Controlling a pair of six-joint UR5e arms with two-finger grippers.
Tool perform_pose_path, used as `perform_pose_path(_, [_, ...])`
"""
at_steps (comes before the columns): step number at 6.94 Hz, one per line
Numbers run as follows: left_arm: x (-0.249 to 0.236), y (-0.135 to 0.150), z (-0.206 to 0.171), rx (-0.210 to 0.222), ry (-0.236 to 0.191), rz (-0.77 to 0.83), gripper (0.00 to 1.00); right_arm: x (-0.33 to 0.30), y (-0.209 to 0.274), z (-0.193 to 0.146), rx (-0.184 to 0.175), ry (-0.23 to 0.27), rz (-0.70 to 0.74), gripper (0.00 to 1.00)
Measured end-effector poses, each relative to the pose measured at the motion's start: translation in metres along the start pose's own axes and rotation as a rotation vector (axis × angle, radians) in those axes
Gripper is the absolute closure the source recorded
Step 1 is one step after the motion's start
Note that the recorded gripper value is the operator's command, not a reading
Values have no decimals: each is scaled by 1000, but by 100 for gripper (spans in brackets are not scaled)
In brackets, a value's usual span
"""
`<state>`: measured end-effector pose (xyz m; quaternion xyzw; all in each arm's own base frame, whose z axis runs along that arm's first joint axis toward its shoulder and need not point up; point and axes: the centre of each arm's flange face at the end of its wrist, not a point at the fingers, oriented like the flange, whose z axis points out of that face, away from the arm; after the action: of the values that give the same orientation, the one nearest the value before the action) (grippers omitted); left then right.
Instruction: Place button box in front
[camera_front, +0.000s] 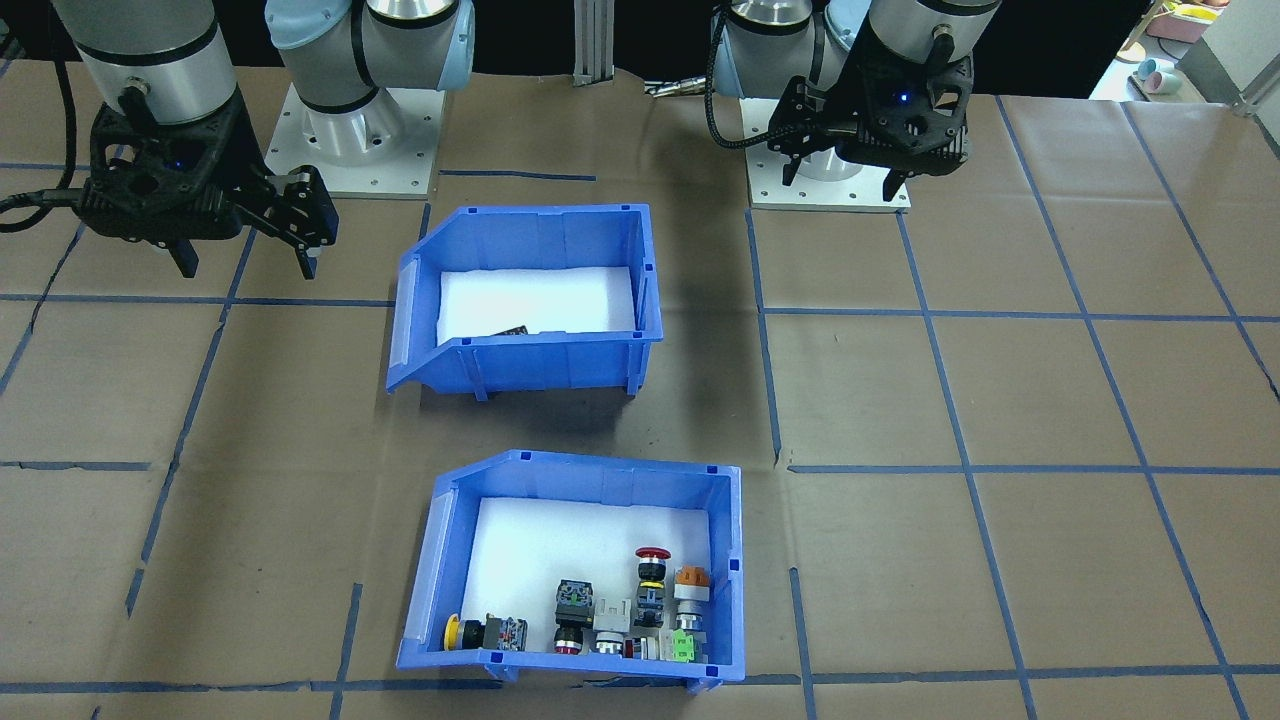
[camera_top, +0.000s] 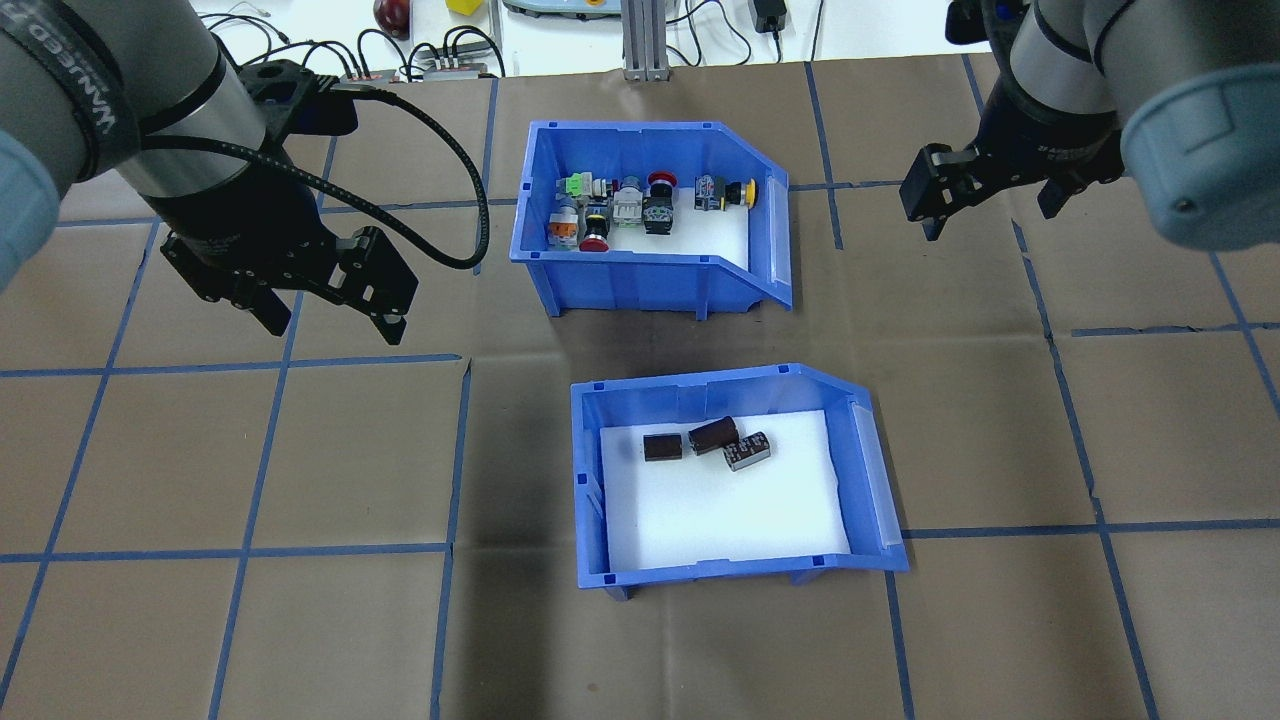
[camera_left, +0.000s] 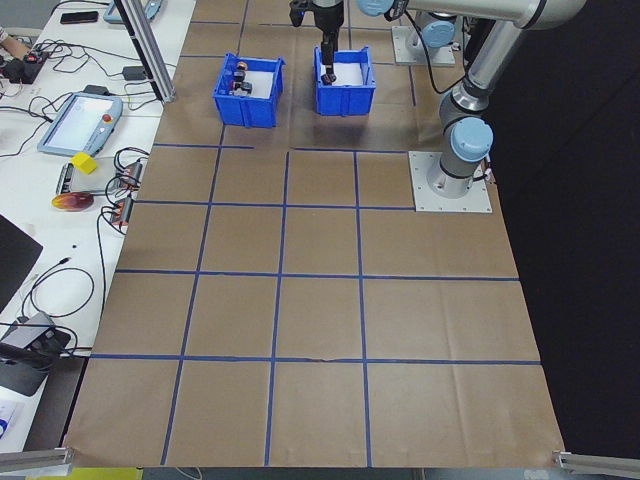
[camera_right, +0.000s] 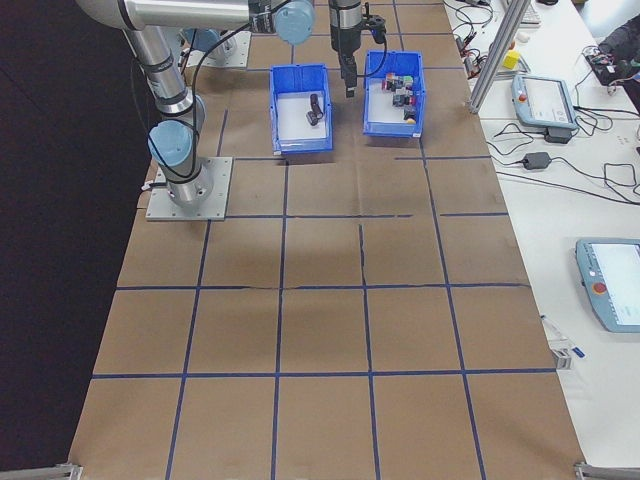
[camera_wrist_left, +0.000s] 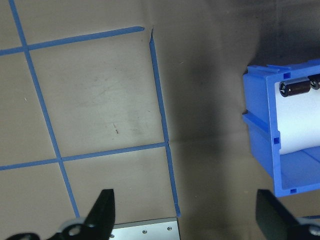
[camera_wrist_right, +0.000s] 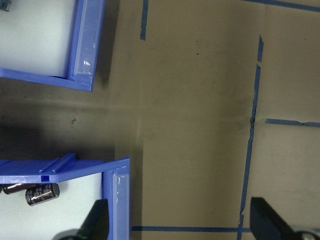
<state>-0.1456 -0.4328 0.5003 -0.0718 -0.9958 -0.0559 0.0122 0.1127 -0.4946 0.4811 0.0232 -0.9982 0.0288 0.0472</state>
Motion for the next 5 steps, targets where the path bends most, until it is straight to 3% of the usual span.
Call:
perform_pose_path(2, [0, 1, 0, -1, -1, 1, 1, 20, -7, 6, -78, -96, 129, 0])
perform_pose_path(5, [1, 3, 0, -4, -2, 4, 1, 27, -3, 1, -87, -123, 194, 0])
